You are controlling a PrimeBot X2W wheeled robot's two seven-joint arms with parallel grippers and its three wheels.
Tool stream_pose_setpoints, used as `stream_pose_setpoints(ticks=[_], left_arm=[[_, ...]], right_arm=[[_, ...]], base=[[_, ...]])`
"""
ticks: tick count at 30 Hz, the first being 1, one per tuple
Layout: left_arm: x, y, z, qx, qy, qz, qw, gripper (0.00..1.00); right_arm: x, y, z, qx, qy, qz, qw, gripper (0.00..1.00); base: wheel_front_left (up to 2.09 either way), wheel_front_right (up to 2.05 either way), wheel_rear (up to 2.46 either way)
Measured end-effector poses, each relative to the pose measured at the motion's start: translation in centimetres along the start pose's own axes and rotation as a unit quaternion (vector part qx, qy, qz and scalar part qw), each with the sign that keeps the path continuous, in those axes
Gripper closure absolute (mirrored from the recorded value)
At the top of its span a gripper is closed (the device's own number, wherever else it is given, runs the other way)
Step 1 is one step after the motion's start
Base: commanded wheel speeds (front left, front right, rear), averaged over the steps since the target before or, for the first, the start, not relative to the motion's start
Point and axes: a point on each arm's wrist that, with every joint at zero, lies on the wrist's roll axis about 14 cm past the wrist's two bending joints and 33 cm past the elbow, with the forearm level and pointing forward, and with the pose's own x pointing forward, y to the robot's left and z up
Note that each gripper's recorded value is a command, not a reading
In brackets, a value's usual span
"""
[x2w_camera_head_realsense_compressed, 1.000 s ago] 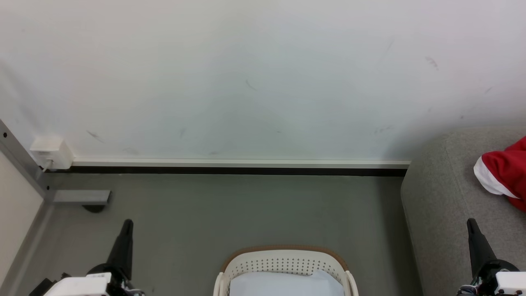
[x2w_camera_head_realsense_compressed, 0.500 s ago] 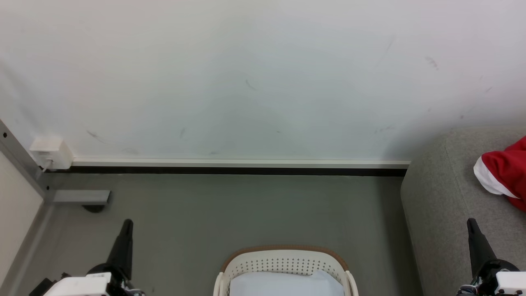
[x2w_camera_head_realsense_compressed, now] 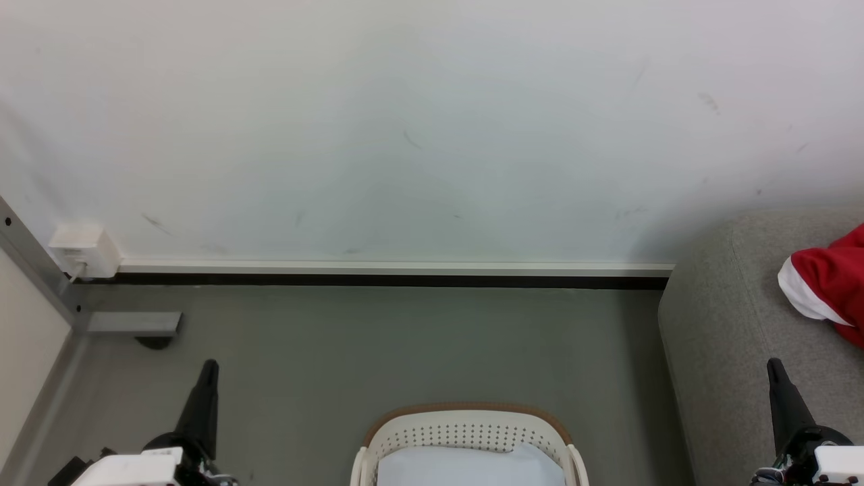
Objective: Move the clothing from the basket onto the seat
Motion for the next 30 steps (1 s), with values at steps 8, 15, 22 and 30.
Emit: stream_pose_setpoints(ticks=[8,15,22,30], left_arm=[[0.00,0.00,0.00,0.000,0.000,0.000,1.000,1.00],[0.00,0.00,0.00,0.000,0.000,0.000,1.000,1.00],[0.00,0.00,0.00,0.000,0.000,0.000,1.000,1.00],[0.00,0.00,0.00,0.000,0.000,0.000,1.000,1.00]], right_arm=[[0.00,0.00,0.00,0.000,0.000,0.000,1.000,1.00],[0.00,0.01,0.00,0.000,0.000,0.000,1.000,1.00],[0.00,0.00,0.00,0.000,0.000,0.000,1.000,1.00],[0.00,0.00,0.00,0.000,0.000,0.000,1.000,1.00]], base=[[0.00,0.00,0.00],[0.00,0.00,0.00],[0.00,0.00,0.00],[0.00,0.00,0.00]])
